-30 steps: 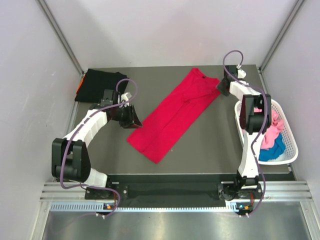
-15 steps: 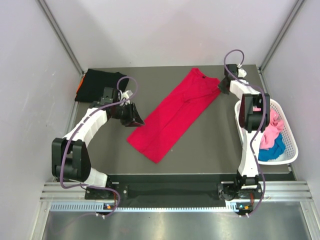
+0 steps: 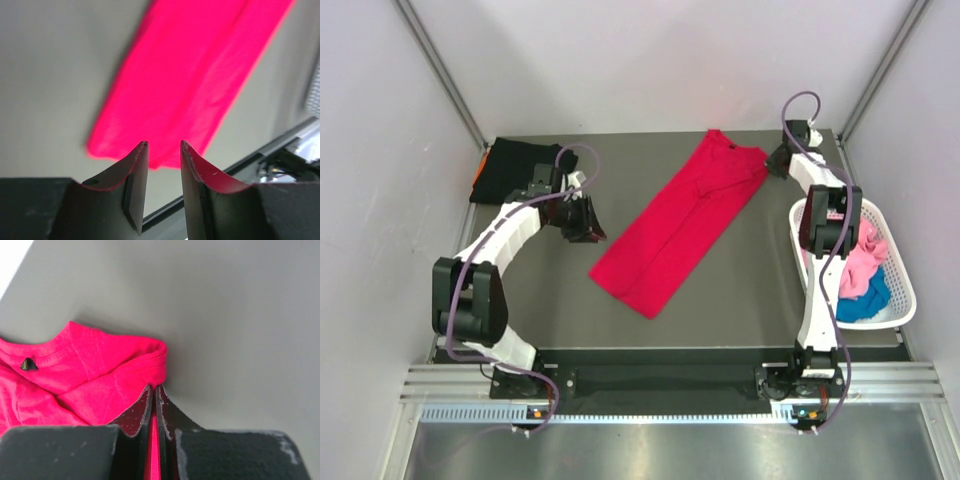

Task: Fold and stack the t-shirts
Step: Fold the tshirt

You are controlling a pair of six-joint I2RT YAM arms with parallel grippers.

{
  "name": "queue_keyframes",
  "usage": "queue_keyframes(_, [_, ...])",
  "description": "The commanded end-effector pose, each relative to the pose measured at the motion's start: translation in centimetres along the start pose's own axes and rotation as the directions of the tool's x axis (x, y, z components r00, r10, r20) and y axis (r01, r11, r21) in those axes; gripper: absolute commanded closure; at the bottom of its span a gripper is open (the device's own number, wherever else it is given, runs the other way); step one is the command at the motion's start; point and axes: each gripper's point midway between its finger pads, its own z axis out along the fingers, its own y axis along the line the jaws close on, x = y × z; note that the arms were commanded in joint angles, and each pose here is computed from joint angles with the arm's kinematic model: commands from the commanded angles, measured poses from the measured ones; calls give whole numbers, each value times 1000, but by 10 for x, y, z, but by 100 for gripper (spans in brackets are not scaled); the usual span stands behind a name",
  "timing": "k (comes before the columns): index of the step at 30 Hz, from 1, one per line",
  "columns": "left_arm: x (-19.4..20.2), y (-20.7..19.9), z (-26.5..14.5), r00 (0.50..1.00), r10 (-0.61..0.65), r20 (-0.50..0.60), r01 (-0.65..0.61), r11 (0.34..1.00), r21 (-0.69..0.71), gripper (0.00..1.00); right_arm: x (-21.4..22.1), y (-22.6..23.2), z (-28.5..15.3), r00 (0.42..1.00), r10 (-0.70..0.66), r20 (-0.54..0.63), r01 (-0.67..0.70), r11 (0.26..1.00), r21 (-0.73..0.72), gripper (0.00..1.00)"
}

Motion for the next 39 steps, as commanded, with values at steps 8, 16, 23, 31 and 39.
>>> queue_keyframes(8, [35,30,25,995,-7,-103,2,999,-48,62,-13,23,-17,997,-76,-30,72,988,-135,70])
queue_keyframes(16, [21,23,11,999,43,-1,-43,998,-50,62,-43,42,-129,994,-94,55,102,977,-187,50])
queue_keyframes(23, [22,12,-1,997,65,39,-64,998,-16,61,35,53,-211,984,-173,-54,156,961,-229,49])
queue_keyframes(31, [41,41,16,997,34,-71,-41,993,-108,62,203,52,-291,967,-146,-211,60,928,-367,48])
queue_keyframes(39, [46,40,28,991,17,-132,-27,997,-69,62,321,16,-333,927,-94,-362,-51,927,-372,49])
